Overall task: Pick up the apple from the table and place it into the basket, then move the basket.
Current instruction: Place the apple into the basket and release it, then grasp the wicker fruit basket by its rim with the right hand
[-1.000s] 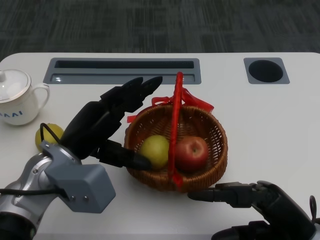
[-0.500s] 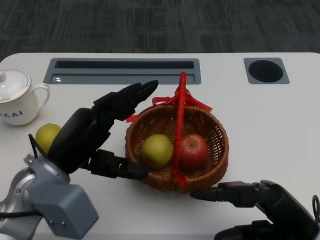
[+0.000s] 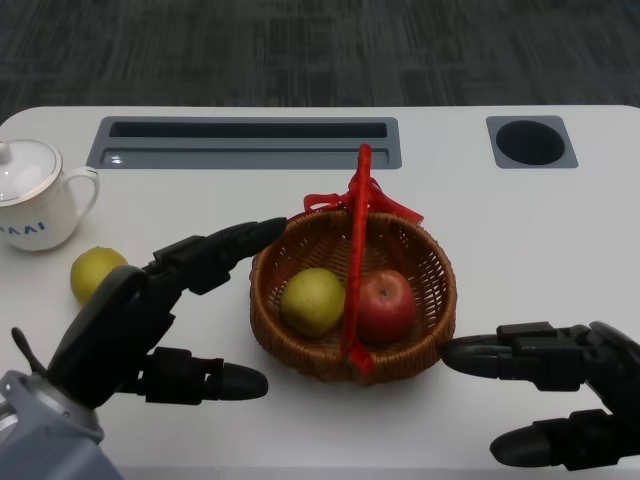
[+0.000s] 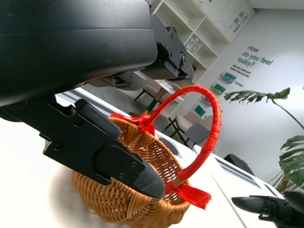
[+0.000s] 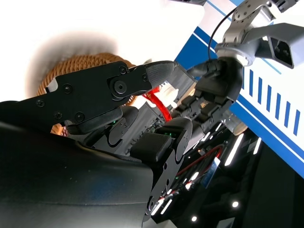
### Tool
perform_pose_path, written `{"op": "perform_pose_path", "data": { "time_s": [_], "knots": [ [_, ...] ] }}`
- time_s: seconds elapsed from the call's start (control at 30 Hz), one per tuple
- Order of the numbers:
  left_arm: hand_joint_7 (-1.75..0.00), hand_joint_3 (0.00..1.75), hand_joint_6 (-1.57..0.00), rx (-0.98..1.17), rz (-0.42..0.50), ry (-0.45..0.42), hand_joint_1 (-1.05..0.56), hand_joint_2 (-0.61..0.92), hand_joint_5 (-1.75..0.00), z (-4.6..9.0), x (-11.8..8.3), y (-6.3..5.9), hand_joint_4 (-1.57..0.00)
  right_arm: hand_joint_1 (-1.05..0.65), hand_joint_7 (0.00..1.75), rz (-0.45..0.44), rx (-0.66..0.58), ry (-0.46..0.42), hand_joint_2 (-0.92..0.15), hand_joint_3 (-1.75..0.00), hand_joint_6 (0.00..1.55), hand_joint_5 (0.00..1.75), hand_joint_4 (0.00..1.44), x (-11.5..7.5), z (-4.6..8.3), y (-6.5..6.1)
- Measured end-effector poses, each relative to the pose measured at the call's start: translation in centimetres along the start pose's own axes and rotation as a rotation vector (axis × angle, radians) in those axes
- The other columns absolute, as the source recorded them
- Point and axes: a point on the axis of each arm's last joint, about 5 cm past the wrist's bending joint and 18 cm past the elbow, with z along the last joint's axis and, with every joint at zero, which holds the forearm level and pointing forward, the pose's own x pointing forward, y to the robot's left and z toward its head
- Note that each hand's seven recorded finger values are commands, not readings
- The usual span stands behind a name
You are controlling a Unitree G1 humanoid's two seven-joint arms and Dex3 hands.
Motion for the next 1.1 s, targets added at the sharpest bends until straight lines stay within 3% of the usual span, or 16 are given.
{"op": "perform_pose_path", "data": {
  "time_s": [0.3,0.67,0.87,1.1],
  "knots": [
    [-0.03,0.00,-0.50,-0.046,0.015,0.032,-0.56,0.70,-0.04,0.2,-1.6,0.1,-0.52,-0.52,0.00,0.059,-0.113,-0.109,-0.92,0.00,0.68,0.01,0.75,2.3,0.0,-2.1],
    [-0.02,0.00,-0.53,-0.063,0.017,0.068,-0.57,0.70,-0.02,0.0,-2.4,0.4,-0.55,-0.55,0.00,0.142,-0.260,-0.170,-0.92,-0.06,0.66,0.00,0.75,4.9,-1.3,-3.4],
    [-0.01,0.00,-0.53,-0.064,0.019,0.079,-0.58,0.71,-0.01,-0.1,-2.5,0.4,-0.55,-0.54,0.00,0.206,-0.261,-0.100,-0.88,-0.02,0.65,0.00,0.74,5.9,-2.4,-3.6],
    [-0.01,0.00,-0.54,-0.062,0.029,0.080,-0.58,0.71,-0.01,0.0,-2.9,0.5,-0.57,-0.60,0.00,0.314,-0.269,-0.016,-0.87,-0.01,0.65,0.01,0.76,7.3,-3.8,-2.5]
  ]
}}
